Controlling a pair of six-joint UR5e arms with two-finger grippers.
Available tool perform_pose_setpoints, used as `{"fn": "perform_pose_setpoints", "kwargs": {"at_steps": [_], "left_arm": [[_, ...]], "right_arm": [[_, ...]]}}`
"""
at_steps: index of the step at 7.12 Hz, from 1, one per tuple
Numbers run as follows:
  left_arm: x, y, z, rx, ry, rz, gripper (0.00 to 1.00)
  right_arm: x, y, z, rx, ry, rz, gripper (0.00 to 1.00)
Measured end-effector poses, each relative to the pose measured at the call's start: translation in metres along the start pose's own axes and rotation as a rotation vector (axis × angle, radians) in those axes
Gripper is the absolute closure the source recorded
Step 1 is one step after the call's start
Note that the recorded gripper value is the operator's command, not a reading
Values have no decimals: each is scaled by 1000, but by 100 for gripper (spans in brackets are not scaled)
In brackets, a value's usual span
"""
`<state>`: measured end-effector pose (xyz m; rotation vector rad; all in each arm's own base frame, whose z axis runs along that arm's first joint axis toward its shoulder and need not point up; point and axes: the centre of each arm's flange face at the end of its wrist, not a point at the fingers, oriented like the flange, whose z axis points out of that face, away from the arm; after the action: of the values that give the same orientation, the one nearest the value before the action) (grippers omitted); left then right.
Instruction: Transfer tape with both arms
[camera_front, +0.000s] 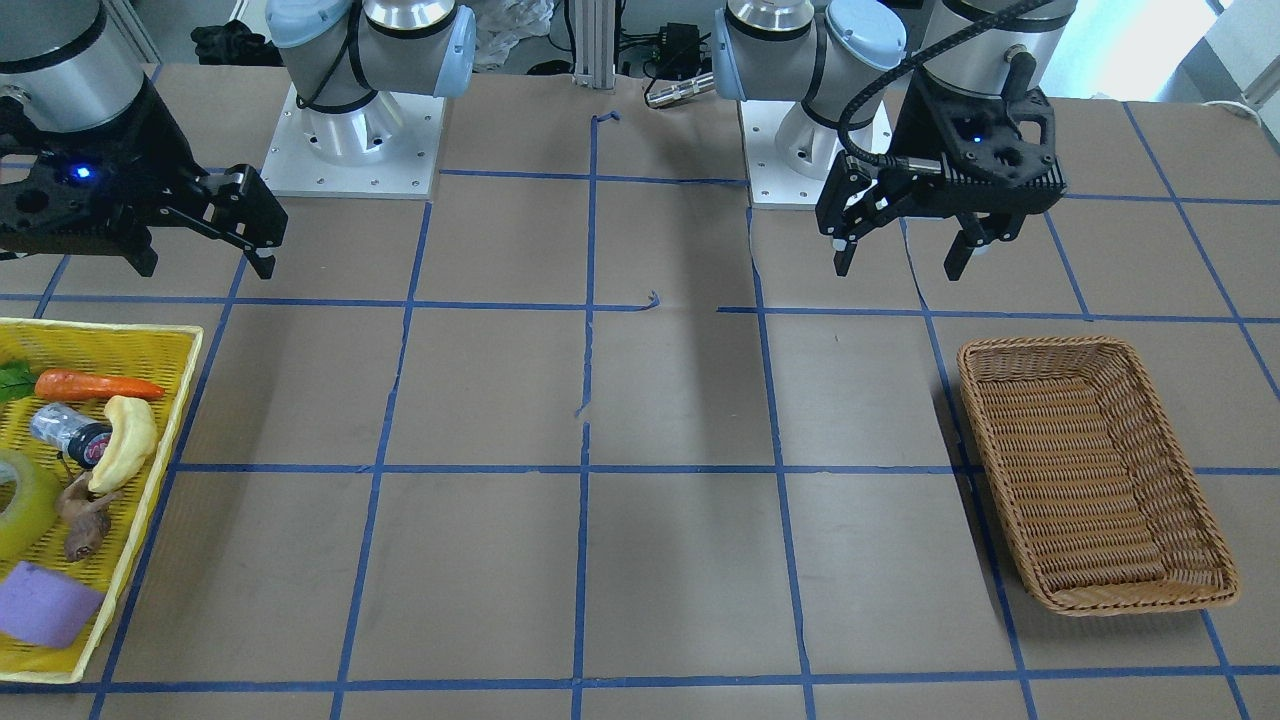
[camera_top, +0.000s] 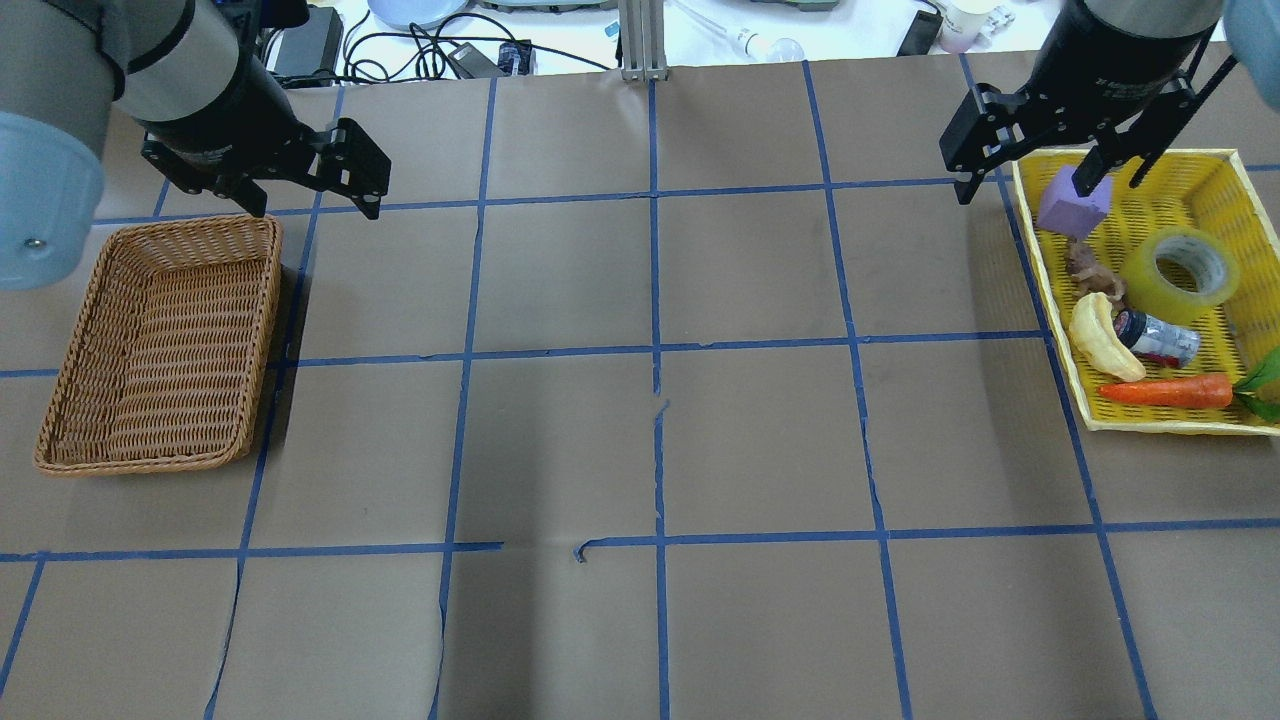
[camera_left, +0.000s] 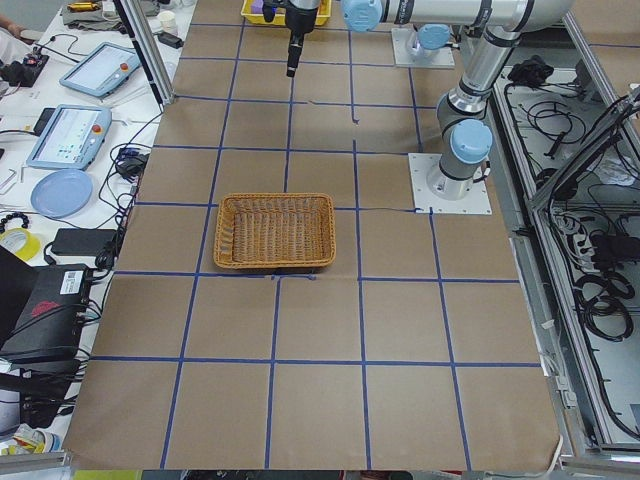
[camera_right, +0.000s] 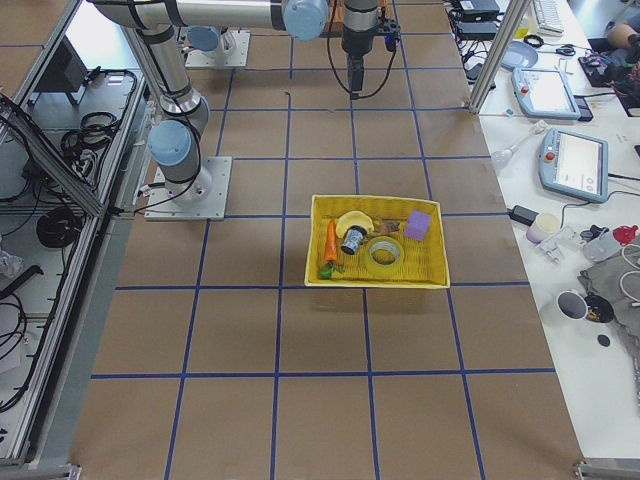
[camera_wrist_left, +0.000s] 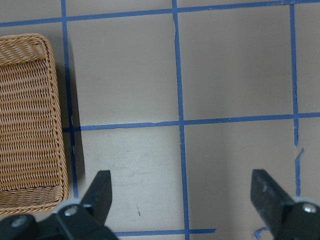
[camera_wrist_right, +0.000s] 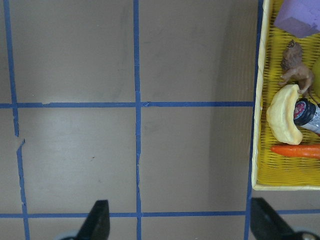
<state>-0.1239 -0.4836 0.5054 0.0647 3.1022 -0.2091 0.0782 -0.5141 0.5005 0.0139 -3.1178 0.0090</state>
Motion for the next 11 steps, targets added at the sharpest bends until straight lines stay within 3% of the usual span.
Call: {"fn": "perform_pose_setpoints", "kwargs": {"at_steps": [1, 2, 7, 9, 10, 11], "left_arm": [[0, 5, 4, -61, 4, -5, 0], [0, 4, 2, -74, 6, -8, 0], [-1, -3, 0, -42, 4, -11, 0], [0, -3, 1, -43, 5, -10, 0], [0, -2, 2, -44, 4, -10, 0], [-1, -2, 2, -46, 4, -10, 0]], "right_arm": [[0, 0, 0, 0, 0, 0, 0], [0, 0, 0, -1, 0, 0, 0], [7, -18, -22, 52, 22, -2, 0], [27, -58, 20, -19, 20, 9, 0], [67, -78, 51, -57, 24, 30, 1], [120, -94, 81, -62, 27, 17, 2]]}}
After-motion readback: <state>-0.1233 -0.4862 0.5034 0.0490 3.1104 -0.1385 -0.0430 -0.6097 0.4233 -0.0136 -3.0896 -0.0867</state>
